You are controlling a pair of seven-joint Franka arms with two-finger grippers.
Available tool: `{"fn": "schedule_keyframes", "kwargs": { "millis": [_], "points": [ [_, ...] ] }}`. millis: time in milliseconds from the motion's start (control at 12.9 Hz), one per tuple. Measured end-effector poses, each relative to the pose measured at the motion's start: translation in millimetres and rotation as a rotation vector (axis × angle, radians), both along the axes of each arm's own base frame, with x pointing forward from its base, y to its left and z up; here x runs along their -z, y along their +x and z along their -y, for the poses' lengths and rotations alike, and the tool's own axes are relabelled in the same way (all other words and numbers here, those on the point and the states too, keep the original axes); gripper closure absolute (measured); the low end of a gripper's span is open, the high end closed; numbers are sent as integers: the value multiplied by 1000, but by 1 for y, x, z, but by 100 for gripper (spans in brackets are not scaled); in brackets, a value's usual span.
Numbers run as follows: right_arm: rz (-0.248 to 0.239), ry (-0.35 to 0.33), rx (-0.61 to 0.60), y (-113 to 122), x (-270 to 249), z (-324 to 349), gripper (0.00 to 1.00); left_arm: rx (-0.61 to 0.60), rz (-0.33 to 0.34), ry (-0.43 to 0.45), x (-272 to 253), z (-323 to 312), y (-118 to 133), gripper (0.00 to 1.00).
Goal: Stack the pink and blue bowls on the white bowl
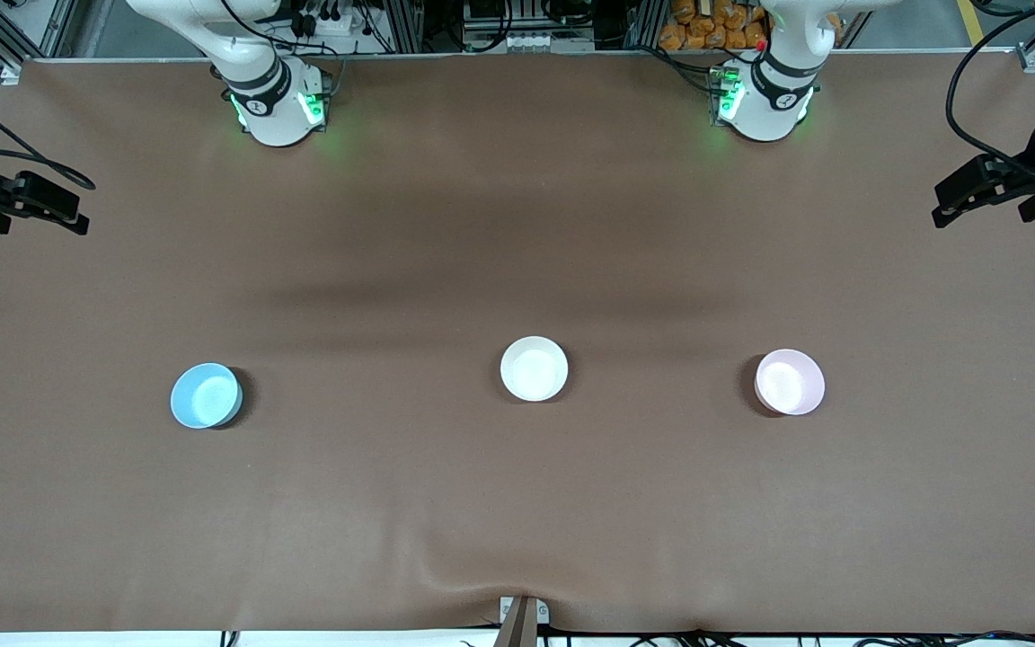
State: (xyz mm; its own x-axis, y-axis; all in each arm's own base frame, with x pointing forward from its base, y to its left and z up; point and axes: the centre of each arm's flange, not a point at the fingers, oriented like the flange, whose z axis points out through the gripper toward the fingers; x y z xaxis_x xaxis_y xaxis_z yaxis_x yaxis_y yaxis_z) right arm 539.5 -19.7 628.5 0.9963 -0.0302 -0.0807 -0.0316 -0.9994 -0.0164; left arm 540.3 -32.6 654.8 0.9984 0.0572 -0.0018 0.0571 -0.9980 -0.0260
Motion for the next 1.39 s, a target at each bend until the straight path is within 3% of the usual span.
{"fn": "schedule_keyframes", "kwargs": {
  "millis": [1391],
  "points": [
    [25, 0, 4, 5, 0, 2, 0, -24, -2, -2, 2, -15, 7, 0]
  ]
}}
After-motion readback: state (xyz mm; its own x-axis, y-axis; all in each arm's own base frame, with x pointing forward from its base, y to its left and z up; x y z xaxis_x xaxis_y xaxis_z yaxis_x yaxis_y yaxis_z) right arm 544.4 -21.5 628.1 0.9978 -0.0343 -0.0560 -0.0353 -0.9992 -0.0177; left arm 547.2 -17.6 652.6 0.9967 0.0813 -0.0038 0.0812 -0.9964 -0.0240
